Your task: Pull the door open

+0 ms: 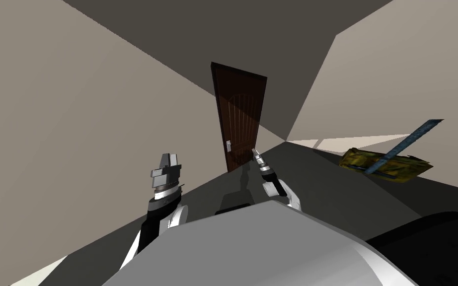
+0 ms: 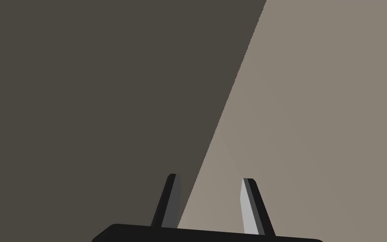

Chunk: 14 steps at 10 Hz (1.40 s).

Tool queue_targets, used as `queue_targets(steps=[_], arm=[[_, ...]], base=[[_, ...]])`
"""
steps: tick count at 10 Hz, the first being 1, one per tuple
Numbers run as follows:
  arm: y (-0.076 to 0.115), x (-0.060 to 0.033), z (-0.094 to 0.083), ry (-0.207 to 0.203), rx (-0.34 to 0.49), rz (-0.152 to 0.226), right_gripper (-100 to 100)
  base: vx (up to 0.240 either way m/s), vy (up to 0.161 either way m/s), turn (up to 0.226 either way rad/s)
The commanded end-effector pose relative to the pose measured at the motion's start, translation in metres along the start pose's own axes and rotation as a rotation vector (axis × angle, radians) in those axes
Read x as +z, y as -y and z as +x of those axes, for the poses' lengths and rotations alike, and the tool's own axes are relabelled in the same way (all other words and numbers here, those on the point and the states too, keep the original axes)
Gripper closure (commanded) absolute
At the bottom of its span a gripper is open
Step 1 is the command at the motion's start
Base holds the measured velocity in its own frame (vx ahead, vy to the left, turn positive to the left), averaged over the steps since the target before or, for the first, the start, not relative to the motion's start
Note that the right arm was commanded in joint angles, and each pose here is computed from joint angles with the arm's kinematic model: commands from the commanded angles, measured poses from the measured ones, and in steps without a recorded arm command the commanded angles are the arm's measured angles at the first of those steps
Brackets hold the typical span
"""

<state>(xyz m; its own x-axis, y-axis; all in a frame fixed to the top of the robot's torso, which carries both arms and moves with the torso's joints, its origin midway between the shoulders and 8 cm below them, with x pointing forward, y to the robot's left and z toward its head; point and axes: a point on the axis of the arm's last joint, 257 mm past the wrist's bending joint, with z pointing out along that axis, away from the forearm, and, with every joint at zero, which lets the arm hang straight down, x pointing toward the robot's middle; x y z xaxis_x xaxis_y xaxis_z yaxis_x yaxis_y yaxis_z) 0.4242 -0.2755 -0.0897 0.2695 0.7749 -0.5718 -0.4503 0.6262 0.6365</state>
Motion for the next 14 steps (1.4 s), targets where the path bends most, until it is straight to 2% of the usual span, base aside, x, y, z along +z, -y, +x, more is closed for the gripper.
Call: queue_targets(steps=[1, 8, 14], arm=[[0.011, -0.0004, 0.008, -0.028, -0.042, 0.015, -100], [0.056, -0.0066, 0.041, -0.151, -0.219, 0.066, -100], [0.095, -0.0150, 0.062, -0.254, -0.371, 0.100, -100]], base=[[0.112, 0.016, 0.052], [0.099, 0.037, 0.044], [0.112, 0.028, 0.044]])
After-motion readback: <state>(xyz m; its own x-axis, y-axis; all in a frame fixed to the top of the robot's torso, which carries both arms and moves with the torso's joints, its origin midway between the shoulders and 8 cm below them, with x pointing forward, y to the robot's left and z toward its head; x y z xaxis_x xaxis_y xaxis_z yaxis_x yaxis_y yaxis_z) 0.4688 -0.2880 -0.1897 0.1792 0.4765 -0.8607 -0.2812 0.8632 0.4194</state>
